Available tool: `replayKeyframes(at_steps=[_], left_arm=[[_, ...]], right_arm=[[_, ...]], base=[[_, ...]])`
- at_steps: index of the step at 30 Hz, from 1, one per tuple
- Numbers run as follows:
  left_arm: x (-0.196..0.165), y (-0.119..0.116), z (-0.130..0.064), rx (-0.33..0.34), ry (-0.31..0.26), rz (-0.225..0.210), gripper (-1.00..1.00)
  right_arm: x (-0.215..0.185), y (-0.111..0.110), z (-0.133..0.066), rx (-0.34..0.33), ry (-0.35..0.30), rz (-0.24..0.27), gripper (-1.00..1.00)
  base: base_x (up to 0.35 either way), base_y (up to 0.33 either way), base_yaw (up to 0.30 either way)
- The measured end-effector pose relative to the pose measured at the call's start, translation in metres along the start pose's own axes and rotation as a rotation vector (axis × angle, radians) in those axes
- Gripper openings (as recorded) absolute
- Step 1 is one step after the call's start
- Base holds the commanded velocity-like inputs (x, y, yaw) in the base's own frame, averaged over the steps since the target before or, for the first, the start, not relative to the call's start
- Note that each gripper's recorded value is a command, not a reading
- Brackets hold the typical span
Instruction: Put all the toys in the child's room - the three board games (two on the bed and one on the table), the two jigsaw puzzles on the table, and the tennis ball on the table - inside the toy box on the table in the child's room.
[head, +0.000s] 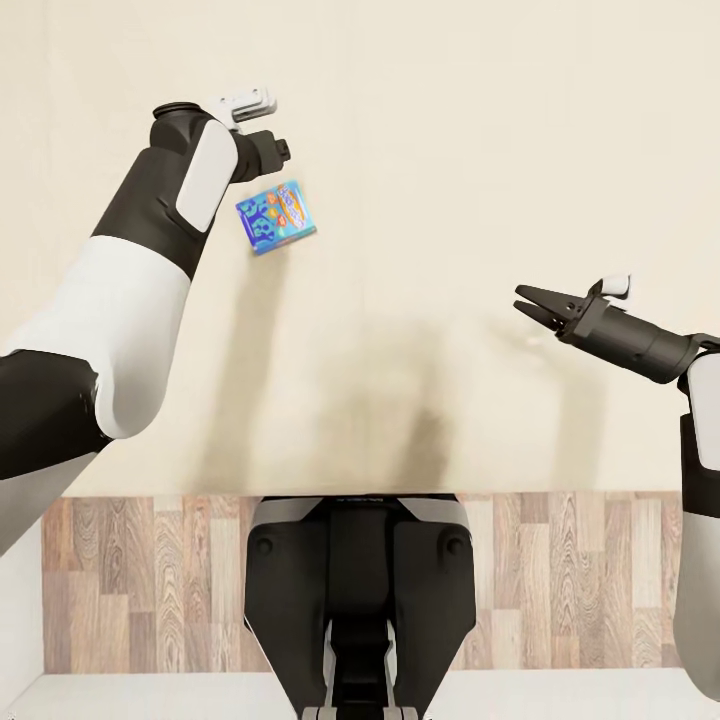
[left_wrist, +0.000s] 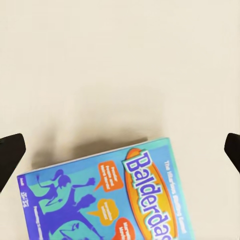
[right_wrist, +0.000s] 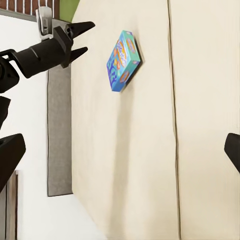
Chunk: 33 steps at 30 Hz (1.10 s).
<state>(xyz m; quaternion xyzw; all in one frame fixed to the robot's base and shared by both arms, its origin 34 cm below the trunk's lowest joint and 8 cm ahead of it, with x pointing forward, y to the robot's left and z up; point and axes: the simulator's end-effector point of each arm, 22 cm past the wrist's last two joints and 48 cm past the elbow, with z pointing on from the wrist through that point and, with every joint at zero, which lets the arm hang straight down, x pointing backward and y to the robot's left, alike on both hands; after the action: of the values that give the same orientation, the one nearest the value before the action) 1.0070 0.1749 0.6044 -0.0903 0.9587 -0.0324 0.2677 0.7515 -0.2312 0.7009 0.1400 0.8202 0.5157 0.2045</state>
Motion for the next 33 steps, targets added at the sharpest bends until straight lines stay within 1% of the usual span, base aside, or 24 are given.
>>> replayKeyframes(at_steps=[23,33], left_arm=[[0.022,0.006,0.016,-0.008,0.026,-0.002,1.0],[0.024,0.006,0.02,-0.007,0.023,-0.004,1.0]], right_arm=[[0.012,-0.017,0.003,0.013,0.014,0.023,1.0],[0.021,-0.026,0.003,0.022,0.022,0.041,1.0]], base=[[0.0,0.0,0.0],[0.0,0.0,0.0]])
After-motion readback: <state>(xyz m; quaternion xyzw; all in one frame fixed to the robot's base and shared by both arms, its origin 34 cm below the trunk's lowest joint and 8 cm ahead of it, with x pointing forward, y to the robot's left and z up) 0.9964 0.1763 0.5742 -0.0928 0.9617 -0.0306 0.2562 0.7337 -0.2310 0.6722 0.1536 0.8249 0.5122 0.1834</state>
